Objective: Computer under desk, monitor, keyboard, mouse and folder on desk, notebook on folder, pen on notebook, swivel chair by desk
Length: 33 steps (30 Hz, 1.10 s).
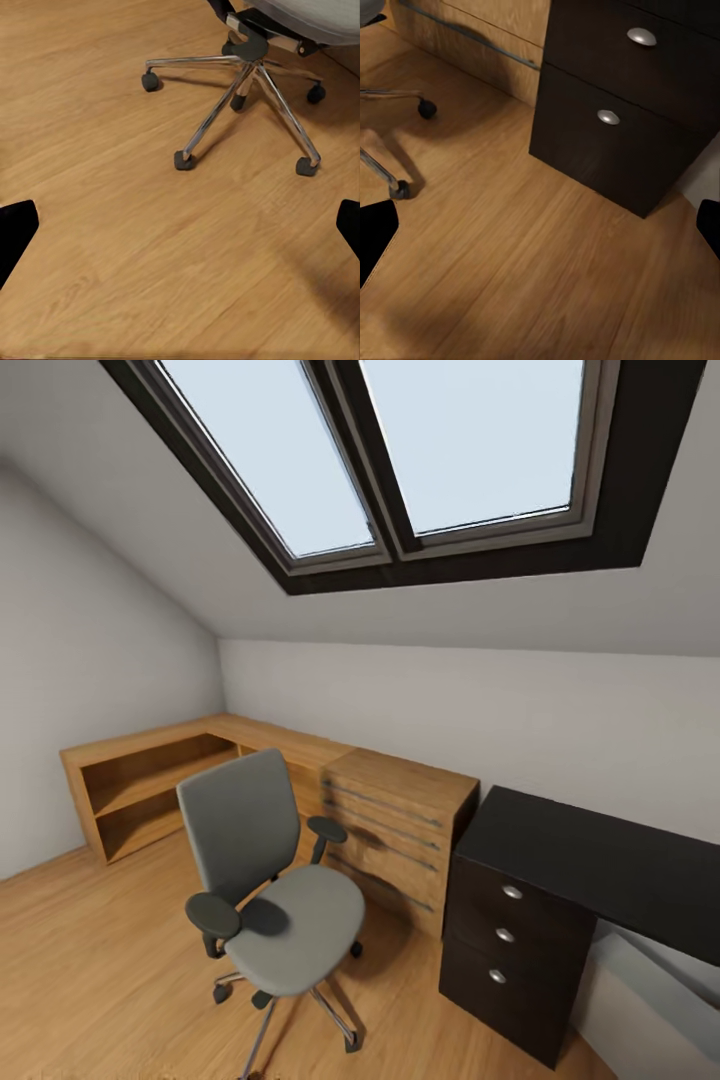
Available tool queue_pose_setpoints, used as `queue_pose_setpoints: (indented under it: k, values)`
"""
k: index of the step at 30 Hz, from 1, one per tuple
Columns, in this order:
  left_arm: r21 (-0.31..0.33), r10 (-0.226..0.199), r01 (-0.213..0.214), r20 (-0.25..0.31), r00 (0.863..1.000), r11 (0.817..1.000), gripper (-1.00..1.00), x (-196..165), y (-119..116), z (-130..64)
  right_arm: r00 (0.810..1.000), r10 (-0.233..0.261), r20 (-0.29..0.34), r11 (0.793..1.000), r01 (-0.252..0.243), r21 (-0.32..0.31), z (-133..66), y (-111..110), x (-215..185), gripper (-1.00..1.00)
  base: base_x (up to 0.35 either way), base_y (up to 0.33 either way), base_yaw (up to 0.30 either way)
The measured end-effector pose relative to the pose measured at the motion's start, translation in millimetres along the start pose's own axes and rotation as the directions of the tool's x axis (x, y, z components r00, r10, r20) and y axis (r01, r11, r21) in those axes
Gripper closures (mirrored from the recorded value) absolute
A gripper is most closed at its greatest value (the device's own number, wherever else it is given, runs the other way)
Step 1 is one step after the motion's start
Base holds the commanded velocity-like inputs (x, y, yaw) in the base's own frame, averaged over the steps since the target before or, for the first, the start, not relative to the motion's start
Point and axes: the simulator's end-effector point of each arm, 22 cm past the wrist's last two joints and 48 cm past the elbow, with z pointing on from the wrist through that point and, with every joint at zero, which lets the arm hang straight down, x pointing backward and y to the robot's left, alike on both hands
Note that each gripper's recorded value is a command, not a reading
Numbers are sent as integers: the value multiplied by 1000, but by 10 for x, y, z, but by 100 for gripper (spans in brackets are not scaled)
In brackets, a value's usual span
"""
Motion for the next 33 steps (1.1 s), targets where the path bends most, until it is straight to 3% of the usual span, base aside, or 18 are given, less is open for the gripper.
queue_pose_setpoints:
  k: [33]
  values:
    - [-8,-12,11,-51,999,1000,-100,108,21,2,1000,-2,-3,1000,2,-2,0,12,4,-100,0,0,276]
